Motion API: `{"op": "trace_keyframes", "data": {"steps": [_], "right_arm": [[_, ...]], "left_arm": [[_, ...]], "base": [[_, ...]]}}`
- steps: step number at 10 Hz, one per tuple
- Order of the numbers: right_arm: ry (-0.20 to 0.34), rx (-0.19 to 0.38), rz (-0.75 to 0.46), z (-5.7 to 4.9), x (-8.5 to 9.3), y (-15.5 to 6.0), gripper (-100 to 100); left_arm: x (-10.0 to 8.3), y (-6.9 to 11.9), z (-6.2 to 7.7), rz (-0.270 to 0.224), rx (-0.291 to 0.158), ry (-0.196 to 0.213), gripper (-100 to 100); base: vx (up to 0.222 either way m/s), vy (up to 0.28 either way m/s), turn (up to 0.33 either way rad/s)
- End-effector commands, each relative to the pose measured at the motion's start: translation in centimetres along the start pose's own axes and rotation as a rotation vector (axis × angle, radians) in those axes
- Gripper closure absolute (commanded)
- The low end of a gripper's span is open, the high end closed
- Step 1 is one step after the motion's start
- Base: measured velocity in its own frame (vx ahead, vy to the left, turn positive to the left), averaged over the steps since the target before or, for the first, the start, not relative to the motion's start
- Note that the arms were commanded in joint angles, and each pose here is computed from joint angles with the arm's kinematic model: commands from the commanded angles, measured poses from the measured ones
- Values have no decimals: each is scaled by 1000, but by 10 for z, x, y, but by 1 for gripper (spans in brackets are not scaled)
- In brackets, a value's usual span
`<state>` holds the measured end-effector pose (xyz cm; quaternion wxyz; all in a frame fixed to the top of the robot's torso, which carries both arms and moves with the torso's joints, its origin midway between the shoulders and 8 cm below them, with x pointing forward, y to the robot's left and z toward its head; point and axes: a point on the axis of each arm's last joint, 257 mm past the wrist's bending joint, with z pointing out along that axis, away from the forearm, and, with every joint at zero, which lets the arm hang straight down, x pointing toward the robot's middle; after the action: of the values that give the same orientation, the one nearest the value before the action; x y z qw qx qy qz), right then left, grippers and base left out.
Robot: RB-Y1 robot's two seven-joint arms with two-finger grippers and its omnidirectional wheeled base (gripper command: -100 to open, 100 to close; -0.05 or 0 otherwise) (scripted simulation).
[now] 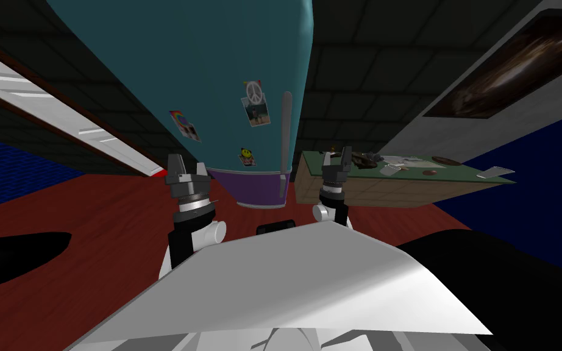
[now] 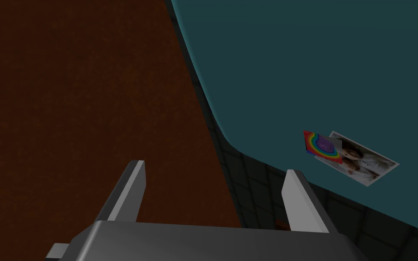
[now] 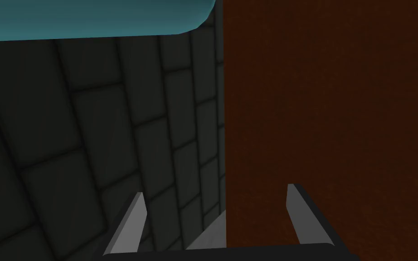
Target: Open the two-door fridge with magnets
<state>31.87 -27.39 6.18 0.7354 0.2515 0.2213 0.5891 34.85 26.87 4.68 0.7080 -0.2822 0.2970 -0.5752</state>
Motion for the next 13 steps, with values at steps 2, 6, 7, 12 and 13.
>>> {"op": "trace_keyframes", "data": {"steps": [2,6,7,12,13], "right_arm": [[0,0,0,0,0,0,0],[0,0,0,0,0,0,0],[0,0,0,0,0,0,0],[0,0,0,0,0,0,0],[0,0,0,0,0,0,0]], "left_arm": [[0,0,0,0,0,0,0],[0,0,0,0,0,0,0],[0,0,0,0,0,0,0],[13,18,-5,33,-8,69,-100],[14,22,-6,38,-10,77,-100]], "base": [[0,0,0],[0,0,0],[0,0,0],[15,-38,-20],[44,-116,-25]]}}
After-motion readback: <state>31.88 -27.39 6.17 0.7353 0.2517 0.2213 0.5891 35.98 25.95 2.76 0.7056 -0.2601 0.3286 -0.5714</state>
